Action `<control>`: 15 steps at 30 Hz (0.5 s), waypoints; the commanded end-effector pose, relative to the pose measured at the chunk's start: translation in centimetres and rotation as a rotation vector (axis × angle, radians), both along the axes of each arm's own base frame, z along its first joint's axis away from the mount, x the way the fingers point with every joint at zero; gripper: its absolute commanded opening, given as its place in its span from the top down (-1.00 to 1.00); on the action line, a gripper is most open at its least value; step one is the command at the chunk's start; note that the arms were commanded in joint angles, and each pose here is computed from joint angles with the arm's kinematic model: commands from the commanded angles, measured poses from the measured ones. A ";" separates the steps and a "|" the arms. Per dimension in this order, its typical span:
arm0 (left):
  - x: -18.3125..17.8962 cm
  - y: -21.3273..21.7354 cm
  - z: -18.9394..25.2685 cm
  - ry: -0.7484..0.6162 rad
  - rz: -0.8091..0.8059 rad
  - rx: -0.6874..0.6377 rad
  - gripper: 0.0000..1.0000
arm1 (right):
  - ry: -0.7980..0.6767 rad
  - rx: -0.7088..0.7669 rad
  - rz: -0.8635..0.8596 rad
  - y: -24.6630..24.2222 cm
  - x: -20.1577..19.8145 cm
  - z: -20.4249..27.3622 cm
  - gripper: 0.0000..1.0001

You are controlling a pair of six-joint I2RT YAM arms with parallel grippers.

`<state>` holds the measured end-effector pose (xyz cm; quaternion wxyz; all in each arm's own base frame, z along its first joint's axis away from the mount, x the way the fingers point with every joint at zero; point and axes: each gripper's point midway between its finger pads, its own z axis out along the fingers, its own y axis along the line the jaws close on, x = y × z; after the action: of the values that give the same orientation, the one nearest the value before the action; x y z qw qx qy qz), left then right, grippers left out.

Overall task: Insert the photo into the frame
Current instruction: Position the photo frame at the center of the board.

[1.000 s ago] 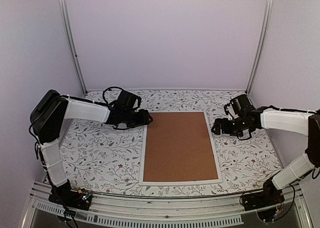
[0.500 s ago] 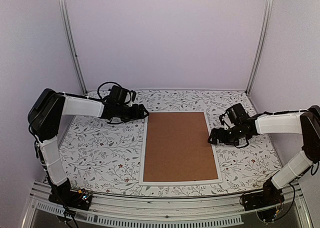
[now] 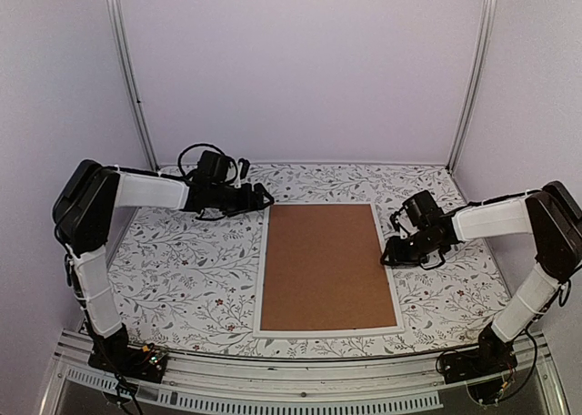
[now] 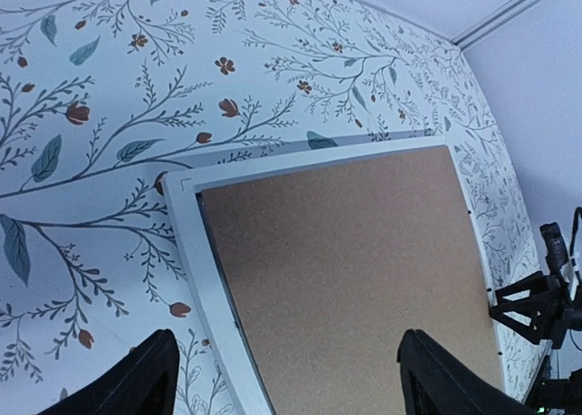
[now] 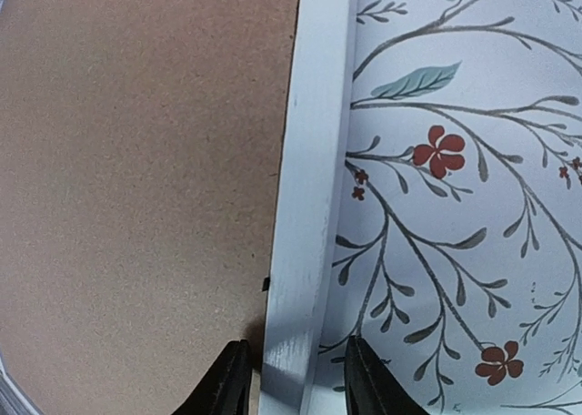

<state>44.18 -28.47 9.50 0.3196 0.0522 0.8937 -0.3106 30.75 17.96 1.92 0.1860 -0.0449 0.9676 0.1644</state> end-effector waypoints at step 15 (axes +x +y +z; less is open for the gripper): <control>3.4 0.6 1.0 -0.205 -0.102 0.185 -0.72 | -0.006 -0.021 0.246 2.4 1.4 0.3 0.86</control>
<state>46.80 -28.29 10.59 0.3706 0.1143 0.8827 -0.2655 32.14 19.18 2.31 0.1784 -0.1019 0.9651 0.1624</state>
